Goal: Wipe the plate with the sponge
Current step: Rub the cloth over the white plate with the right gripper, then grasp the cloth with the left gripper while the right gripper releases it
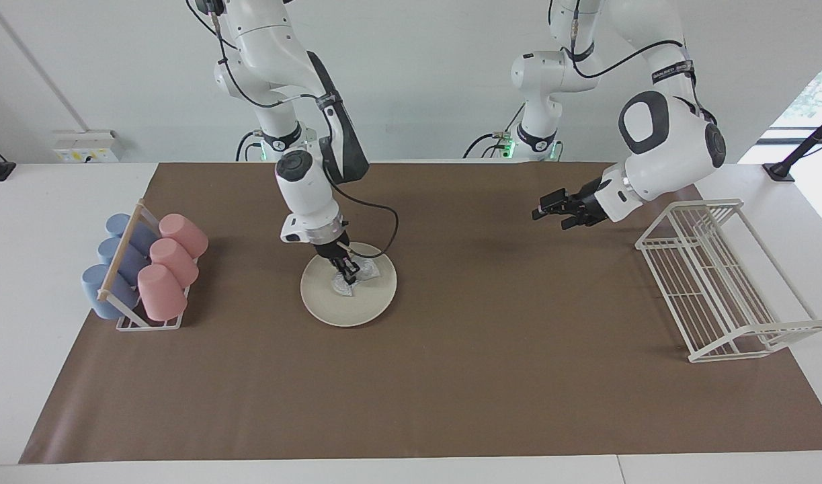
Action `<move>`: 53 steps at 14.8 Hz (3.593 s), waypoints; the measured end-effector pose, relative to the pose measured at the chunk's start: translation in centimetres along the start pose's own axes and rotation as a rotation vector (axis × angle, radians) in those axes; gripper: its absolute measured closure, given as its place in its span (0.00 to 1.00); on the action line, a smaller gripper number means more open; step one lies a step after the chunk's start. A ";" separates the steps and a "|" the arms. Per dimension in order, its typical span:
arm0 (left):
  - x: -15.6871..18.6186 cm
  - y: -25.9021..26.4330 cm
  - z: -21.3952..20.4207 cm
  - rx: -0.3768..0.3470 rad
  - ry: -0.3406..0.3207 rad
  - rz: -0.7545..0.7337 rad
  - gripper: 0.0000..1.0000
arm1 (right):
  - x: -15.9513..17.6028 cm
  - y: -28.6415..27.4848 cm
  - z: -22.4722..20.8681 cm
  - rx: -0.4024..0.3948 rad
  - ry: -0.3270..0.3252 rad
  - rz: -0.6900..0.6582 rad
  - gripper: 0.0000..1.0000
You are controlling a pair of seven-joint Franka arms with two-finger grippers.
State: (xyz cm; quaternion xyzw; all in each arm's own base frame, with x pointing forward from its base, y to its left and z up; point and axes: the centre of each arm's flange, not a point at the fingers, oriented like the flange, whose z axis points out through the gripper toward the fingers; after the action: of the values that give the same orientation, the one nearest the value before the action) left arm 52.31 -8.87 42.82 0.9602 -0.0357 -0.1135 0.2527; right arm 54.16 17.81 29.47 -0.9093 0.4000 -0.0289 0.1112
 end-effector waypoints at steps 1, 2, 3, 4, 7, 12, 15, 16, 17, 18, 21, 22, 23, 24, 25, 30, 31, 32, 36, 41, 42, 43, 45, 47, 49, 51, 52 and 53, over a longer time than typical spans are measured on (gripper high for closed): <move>0.0 0.0 0.0 0.000 0.001 0.000 0.00 | 1.8 0.9 -0.2 0.000 0.007 -0.014 0.90; 0.0 0.0 0.0 0.001 0.003 0.000 0.00 | 3.0 1.5 -0.3 -0.001 0.013 -0.018 0.90; 0.1 0.0 -0.1 0.001 0.006 0.000 0.00 | 3.3 1.7 -0.4 -0.001 0.013 -0.020 0.90; 0.1 0.0 -0.1 0.002 0.011 -0.001 0.00 | 3.1 1.6 -0.3 -0.002 0.012 -0.021 0.90; 0.2 0.0 -0.2 0.004 0.022 -0.005 0.00 | 1.1 0.7 -0.1 0.000 0.005 0.011 0.90; 0.3 -0.1 -0.3 0.005 0.027 -0.009 0.00 | -6.6 -2.1 0.9 0.030 -0.004 0.106 0.90; 0.4 -0.1 -0.4 0.007 0.041 -0.011 0.00 | -6.6 -2.1 0.9 0.036 -0.001 0.113 0.90; 0.5 -0.1 -0.5 0.007 0.045 -0.010 0.00 | -6.5 -2.1 0.8 0.038 -0.001 0.126 0.90; 0.5 -0.1 -0.6 0.008 0.050 -0.010 0.00 | -6.5 -2.4 0.7 0.041 -0.002 0.167 0.90; 0.6 -0.1 -0.7 0.009 0.057 -0.010 0.00 | -6.5 -3.0 0.3 0.040 -0.008 0.222 0.90; 0.8 0.0 -1.0 0.011 0.072 -0.008 0.00 | -8.5 -7.7 -3.5 0.006 -0.064 0.373 0.90; 0.7 0.0 -1.0 0.011 0.074 -0.007 0.00 | -9.5 -9.6 -5.5 -0.002 -0.084 0.415 0.90; 0.7 0.2 -1.1 0.012 0.076 -0.004 0.00 | -10.5 -11.3 -7.5 -0.009 -0.100 0.448 0.90; 0.6 0.4 -1.2 0.008 0.077 -0.003 0.00 | -11.3 -12.7 -9.4 -0.018 -0.113 0.472 0.90; 0.5 0.7 -1.3 -0.016 0.078 -0.009 0.00 | -12.0 -13.7 -11.2 -0.029 -0.125 0.492 0.90; -0.6 2.2 -2.7 -0.338 0.048 -0.035 0.00 | -17.1 -16.7 -16.3 -0.047 -0.098 0.557 0.90; -0.9 2.3 -3.0 -0.401 0.040 -0.027 0.00 | -19.1 -17.1 -16.5 -0.042 -0.070 0.561 0.90; -1.1 2.5 -3.1 -0.454 0.039 -0.023 0.00 | -21.0 -17.3 -16.5 -0.040 -0.052 0.565 0.90; -2.4 2.8 -0.8 -0.614 0.056 0.067 0.00 | -23.6 -17.5 -16.2 -0.046 -0.044 0.591 0.90; -3.8 1.8 4.0 -0.756 0.065 0.131 0.00 | -23.9 -18.6 -17.8 -0.032 -0.050 0.632 0.90; -3.9 2.6 4.5 -0.771 0.058 0.137 0.00 | -24.1 -18.9 -18.1 -0.031 -0.051 0.637 0.90; -4.0 3.3 4.9 -0.778 0.048 0.144 0.00 | -24.5 -19.0 -18.3 -0.033 -0.052 0.638 0.90; -4.2 4.3 5.5 -0.783 0.034 0.156 0.00 | -25.5 -19.2 -18.1 -0.036 -0.054 0.641 0.90; -4.3 5.1 5.9 -0.790 0.024 0.164 0.00 | -25.9 -19.2 -17.9 -0.039 -0.054 0.641 0.90; -4.3 5.4 6.0 -0.790 0.020 0.167 0.07 | -25.8 -19.3 -17.9 -0.039 -0.054 0.641 0.90; -4.4 5.4 6.1 -0.790 0.019 0.167 0.34 | -25.8 -19.3 -17.9 -0.038 -0.054 0.642 0.90; -4.4 5.5 6.1 -0.790 0.017 0.169 0.45 | -25.8 -19.3 -17.9 -0.038 -0.054 0.642 0.90; -4.4 5.8 6.3 -0.789 0.011 0.172 0.56 | -25.8 -19.3 -17.9 -0.037 -0.054 0.642 0.90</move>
State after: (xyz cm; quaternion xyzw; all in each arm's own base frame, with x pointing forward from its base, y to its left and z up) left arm 46.45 -16.32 41.23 0.7835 -0.0680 -0.0916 0.6108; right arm 48.05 46.17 52.23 -0.7389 0.6638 0.0392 0.1084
